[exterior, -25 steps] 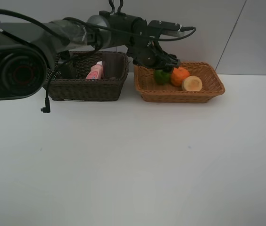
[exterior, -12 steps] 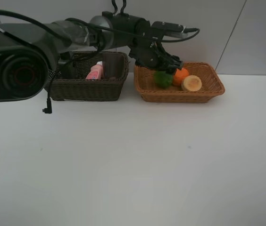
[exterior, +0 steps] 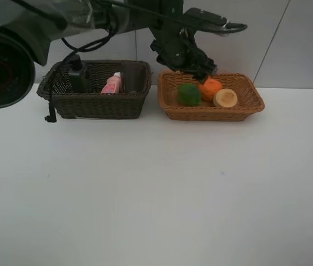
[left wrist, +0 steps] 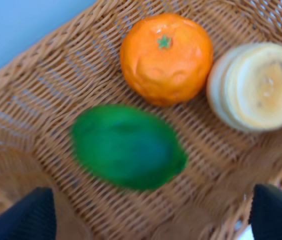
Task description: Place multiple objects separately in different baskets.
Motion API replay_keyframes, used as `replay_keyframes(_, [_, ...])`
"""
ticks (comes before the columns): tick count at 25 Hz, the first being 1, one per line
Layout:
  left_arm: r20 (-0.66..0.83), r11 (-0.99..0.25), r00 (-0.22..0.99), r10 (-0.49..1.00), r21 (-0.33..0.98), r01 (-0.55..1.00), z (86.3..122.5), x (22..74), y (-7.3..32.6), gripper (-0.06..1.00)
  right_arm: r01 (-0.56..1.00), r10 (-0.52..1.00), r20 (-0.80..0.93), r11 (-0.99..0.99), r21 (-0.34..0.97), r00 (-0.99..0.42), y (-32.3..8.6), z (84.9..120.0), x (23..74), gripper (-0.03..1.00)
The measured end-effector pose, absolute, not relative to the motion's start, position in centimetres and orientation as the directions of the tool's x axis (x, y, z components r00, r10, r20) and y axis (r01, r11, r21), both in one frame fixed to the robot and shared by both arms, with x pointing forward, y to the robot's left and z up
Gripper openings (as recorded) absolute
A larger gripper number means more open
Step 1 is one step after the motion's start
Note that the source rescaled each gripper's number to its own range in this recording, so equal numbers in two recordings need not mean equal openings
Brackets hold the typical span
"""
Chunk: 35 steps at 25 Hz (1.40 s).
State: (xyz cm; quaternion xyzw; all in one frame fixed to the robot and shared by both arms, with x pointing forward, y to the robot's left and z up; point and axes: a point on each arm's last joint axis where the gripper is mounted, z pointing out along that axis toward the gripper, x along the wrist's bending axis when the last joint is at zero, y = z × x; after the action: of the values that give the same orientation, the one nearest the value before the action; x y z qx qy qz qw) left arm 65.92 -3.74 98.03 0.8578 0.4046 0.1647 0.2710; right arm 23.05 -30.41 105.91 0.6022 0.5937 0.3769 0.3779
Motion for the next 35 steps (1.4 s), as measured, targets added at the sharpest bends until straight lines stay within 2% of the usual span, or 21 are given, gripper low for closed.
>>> replay_keyframes(10, [0.189,-0.638,0.678,0.711,0.579,0.508,107.3,62.8,-1.3,1.0,0.43,1.0,0.005,-0.009,0.903,0.011,-30.4,105.9,23.1,0.71])
replay_keyframes(16, [0.257,-0.668,0.659,0.707,0.549,0.502,111.6,60.6,1.4,1.0,0.43,1.0,0.005,-0.009,0.903,0.011,-30.4,105.9,23.1,0.71])
replay_keyframes(24, [0.286,-0.667,0.634,0.718,0.545,0.509,113.8,56.7,6.9,1.0,0.43,1.0,0.005,-0.009,0.903,0.011,-30.4,105.9,23.1,0.71])
replay_keyframes(35, [0.281,-0.552,0.488,0.826,0.575,0.604,114.3,47.7,20.1,1.0,0.43,1.0,0.005,-0.009,0.903,0.011,-30.4,105.9,23.1,0.71])
